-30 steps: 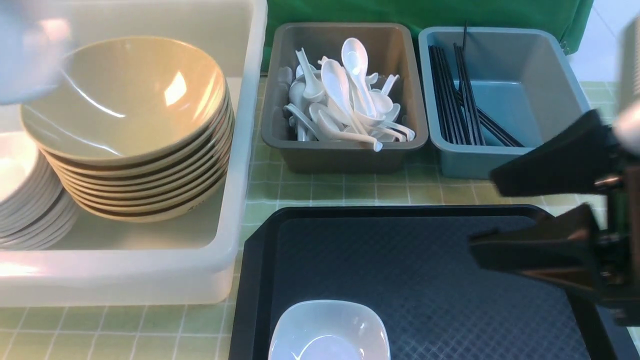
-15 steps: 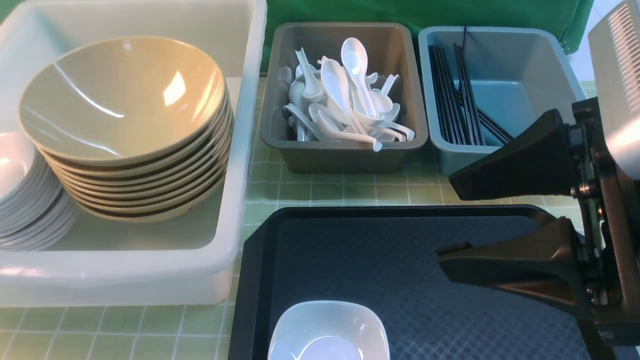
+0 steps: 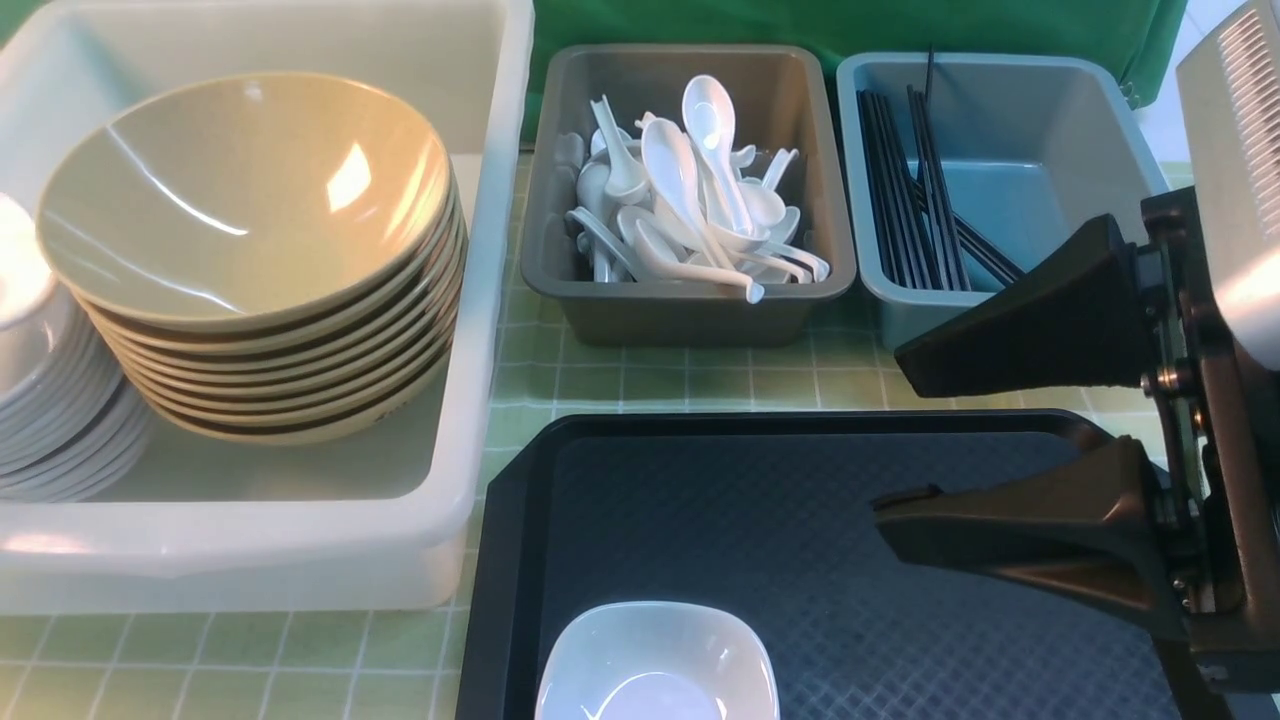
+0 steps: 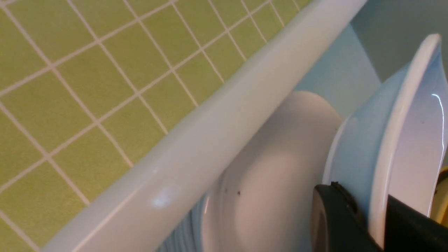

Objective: On green table put chopsticks spoon bowls plates into blue grey white boxes.
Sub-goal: 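Place the white bowl into the white bin with the other dishes with the left gripper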

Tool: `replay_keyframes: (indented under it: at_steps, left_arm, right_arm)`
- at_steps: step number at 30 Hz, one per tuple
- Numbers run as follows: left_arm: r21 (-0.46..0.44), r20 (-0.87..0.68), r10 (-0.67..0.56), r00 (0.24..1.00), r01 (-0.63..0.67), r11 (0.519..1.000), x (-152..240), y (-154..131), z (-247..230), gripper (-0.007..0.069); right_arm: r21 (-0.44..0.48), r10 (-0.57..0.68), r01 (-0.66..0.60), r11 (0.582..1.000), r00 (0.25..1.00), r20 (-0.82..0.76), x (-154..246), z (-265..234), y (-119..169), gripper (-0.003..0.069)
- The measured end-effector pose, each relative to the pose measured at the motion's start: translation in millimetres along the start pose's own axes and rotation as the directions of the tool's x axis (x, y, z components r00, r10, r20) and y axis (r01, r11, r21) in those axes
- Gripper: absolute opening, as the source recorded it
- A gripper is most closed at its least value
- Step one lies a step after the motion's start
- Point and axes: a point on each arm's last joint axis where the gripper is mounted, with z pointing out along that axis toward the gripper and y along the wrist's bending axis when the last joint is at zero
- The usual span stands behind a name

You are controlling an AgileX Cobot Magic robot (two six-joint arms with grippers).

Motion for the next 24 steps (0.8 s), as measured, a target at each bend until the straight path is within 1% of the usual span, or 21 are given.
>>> replay_keyframes:
  at_steps: [4,12,18,19,21,23,24]
  left_arm:
    - [-0.028,-0.018,-0.045,0.999,0.045,0.999,8,7,5,0.002]
    - [-0.053,-0.02,-0.035,0.999,0.033,0.998,13,13,7,0.0023]
    - [-0.078,-0.046,0.022,0.999,-0.026,0.997,16,15,6,0.0083]
    - [-0.079,-0.052,0.028,0.998,-0.032,0.996,16,15,6,0.0125]
    - [-0.078,-0.054,0.032,0.998,-0.036,0.996,17,15,7,0.0151]
    - [-0.079,-0.065,0.051,0.997,-0.056,0.995,18,13,8,0.023]
    - [-0.076,-0.073,0.065,0.995,-0.07,0.995,20,11,9,0.0287]
  right_arm:
    - [0.002,-0.002,0.002,1.0,1.0,0.002,0,0,0,0.0542]
    - [0.002,-0.003,0.003,1.0,1.0,0.002,0,0,0,0.0542]
    - [0.002,-0.003,0.003,1.0,1.0,0.002,0,0,0,0.0542]
    - [0.002,-0.003,0.003,1.0,1.0,0.002,0,0,0,0.0542]
    - [0.002,-0.003,0.003,1.0,1.0,0.002,0,0,0,0.0542]
    - [0.002,-0.003,0.003,1.0,1.0,0.002,0,0,0,0.0542]
    - [0.002,-0.003,0.003,1.0,1.0,0.002,0,0,0,0.0542]
